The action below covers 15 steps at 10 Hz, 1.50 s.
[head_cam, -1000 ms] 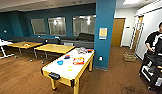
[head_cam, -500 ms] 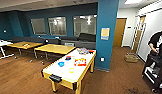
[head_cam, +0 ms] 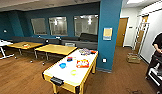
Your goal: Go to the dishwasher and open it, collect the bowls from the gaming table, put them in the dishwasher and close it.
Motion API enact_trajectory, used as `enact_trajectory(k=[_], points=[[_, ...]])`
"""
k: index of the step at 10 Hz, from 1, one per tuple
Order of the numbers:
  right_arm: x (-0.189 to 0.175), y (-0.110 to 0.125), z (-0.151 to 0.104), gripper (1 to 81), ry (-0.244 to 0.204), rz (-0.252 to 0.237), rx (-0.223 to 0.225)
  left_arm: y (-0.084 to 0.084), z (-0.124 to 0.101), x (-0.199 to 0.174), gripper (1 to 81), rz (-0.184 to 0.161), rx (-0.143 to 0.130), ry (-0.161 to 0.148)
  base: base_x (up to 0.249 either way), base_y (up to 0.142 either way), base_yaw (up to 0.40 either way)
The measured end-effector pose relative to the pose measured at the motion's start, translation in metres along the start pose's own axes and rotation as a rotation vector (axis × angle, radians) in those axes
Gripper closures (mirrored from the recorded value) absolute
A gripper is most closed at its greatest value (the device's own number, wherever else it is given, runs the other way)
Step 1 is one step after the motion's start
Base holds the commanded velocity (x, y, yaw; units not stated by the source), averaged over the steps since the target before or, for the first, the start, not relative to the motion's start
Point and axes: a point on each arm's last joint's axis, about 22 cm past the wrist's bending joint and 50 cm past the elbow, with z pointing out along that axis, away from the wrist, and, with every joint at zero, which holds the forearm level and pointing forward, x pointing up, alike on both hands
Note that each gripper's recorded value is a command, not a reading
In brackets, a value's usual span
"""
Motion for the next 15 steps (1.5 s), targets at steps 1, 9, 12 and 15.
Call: enact_trajectory(k=[1,9,12,15], points=[[0.0001,-0.0006,0.0001,1.0,0.000,0.000,0.001,0.0000,0.0000,0.0001,1.0,0.000,0.000,0.000,0.125,0.068,0.000],[-0.0004,0.0009,-0.0002,1.0,-0.001,0.000,-0.001,-0.0008,-0.0004,-0.0021,1.0,-0.001,0.001,-0.003,0.094,0.081,0.000],[0.0001,-0.0020,0.0004,1.0,0.000,0.000,0.002,-0.0008,-0.0001,0.0002,1.0,0.000,0.001,0.000,0.088,0.084,0.000],[-0.0003,-0.0020,0.0004,1.0,0.000,0.000,0.002,-0.0004,-0.0001,-0.0003,1.0,0.000,0.001,0.000,0.096,0.083,0.000]])
